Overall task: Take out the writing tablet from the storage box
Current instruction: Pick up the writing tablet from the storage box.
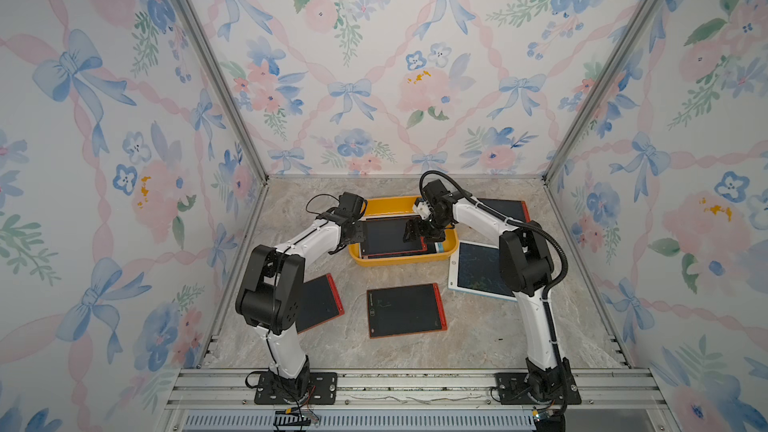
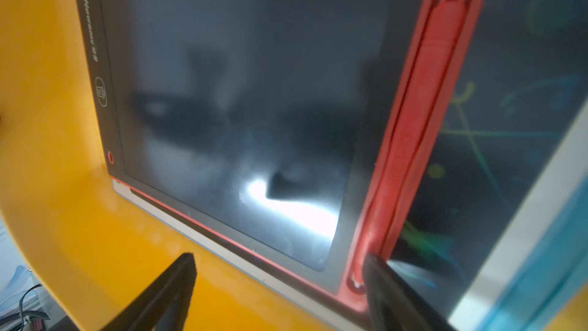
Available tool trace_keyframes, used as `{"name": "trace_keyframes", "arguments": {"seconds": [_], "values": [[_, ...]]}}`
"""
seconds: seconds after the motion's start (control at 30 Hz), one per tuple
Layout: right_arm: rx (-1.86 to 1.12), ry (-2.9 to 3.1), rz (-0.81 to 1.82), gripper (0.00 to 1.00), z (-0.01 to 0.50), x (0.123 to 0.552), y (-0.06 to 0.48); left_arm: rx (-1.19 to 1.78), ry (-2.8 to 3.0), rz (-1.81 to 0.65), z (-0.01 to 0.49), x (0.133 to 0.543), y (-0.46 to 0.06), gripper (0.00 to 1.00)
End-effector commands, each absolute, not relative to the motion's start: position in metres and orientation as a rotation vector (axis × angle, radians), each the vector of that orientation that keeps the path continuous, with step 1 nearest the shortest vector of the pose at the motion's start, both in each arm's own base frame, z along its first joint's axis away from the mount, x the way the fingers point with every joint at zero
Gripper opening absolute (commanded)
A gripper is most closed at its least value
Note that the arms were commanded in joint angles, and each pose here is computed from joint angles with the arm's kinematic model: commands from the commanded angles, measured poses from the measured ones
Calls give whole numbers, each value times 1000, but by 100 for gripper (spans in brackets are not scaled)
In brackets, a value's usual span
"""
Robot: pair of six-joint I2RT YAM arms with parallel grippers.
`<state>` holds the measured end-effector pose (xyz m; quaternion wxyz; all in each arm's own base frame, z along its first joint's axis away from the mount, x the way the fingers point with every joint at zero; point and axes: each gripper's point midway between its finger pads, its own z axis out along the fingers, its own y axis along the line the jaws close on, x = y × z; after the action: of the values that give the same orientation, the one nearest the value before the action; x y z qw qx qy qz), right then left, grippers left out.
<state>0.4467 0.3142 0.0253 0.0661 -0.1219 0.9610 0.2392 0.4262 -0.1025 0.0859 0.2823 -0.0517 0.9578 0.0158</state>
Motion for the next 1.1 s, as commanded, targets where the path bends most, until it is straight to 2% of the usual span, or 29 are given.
{"name": "trace_keyframes", "arguments": {"seconds": [0.0, 0.27, 0.6, 1.07], "values": [[-344, 2928, 817, 84, 16, 436, 323, -76, 2542, 112, 95, 434, -96, 0], [-290, 2886, 912, 83, 30, 438, 332, -21, 2534, 130, 99, 435, -95, 0], [-118, 2886, 788, 85, 34, 465, 294, 35, 2529, 170, 99, 441, -94, 0], [-123, 2963, 770, 85, 2, 458, 310, 54, 2533, 198, 94, 448, -92, 0]]}}
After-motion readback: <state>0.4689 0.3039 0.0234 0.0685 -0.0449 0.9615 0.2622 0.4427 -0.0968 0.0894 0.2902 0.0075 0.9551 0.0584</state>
